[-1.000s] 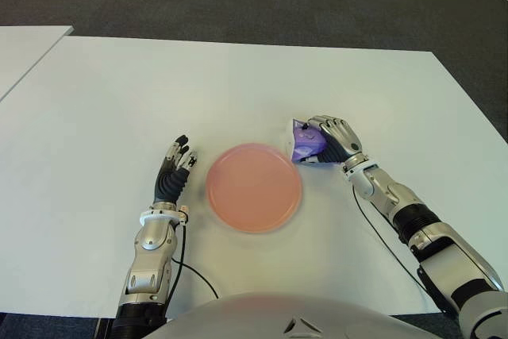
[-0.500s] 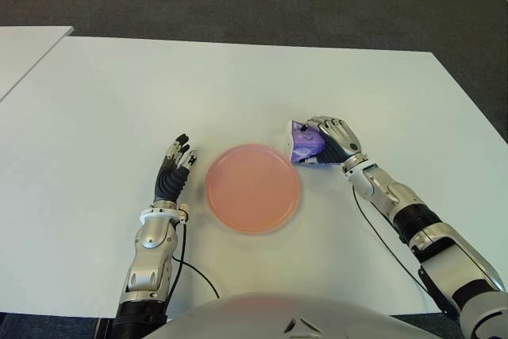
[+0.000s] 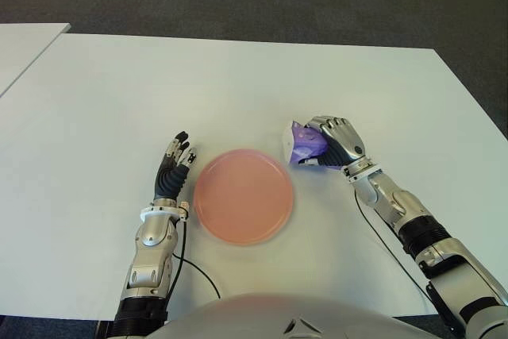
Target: Put the tissue paper into the plate.
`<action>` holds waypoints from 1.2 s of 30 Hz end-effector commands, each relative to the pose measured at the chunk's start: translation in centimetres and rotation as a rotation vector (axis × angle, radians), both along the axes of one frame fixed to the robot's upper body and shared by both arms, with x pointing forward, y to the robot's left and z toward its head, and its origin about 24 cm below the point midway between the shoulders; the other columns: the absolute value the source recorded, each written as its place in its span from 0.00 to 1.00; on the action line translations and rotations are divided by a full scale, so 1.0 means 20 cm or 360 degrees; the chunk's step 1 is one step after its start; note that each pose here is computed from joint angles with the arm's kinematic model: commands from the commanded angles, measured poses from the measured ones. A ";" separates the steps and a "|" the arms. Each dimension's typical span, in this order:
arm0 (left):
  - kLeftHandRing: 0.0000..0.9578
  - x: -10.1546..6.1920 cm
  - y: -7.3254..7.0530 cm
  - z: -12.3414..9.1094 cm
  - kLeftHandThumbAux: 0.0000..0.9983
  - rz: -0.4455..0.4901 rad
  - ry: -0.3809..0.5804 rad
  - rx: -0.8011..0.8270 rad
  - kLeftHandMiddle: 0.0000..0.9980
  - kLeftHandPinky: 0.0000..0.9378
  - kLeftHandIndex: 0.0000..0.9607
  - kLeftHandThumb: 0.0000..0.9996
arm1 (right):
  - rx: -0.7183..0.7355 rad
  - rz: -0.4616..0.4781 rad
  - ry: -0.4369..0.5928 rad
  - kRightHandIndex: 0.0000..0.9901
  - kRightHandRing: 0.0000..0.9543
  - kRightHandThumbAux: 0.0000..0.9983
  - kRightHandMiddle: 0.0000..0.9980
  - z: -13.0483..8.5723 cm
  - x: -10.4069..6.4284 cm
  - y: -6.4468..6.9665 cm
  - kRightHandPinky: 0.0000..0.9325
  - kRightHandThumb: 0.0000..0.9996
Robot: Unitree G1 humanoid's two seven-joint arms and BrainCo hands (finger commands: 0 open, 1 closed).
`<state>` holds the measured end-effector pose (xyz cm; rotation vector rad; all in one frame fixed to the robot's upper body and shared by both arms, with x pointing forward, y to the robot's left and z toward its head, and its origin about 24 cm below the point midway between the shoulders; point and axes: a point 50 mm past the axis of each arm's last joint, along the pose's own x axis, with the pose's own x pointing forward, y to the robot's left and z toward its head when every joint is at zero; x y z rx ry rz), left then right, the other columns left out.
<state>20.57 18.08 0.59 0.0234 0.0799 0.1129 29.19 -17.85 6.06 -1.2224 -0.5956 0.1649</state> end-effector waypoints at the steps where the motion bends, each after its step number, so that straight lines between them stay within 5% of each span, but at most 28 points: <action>1: 0.00 0.00 -0.01 -0.03 0.50 -0.0001 0.0036 -0.0031 0.00 0.00 0.00 0.00 | 0.0158 0.0018 -0.0204 0.45 0.92 0.71 0.88 0.16 0.05 0.04 0.92 0.75; 13: 0.00 0.00 -0.02 -0.03 0.50 0.0007 0.0034 -0.0045 0.00 0.00 0.00 0.00 | 0.0360 -0.0001 -0.0411 0.45 0.90 0.71 0.86 0.39 0.05 0.08 0.91 0.75; 36: 0.00 0.00 -0.03 -0.02 0.50 0.0025 0.0051 -0.0008 0.00 0.00 0.00 0.00 | 0.0407 0.0182 -0.0504 0.45 0.89 0.71 0.85 0.50 0.01 0.23 0.90 0.75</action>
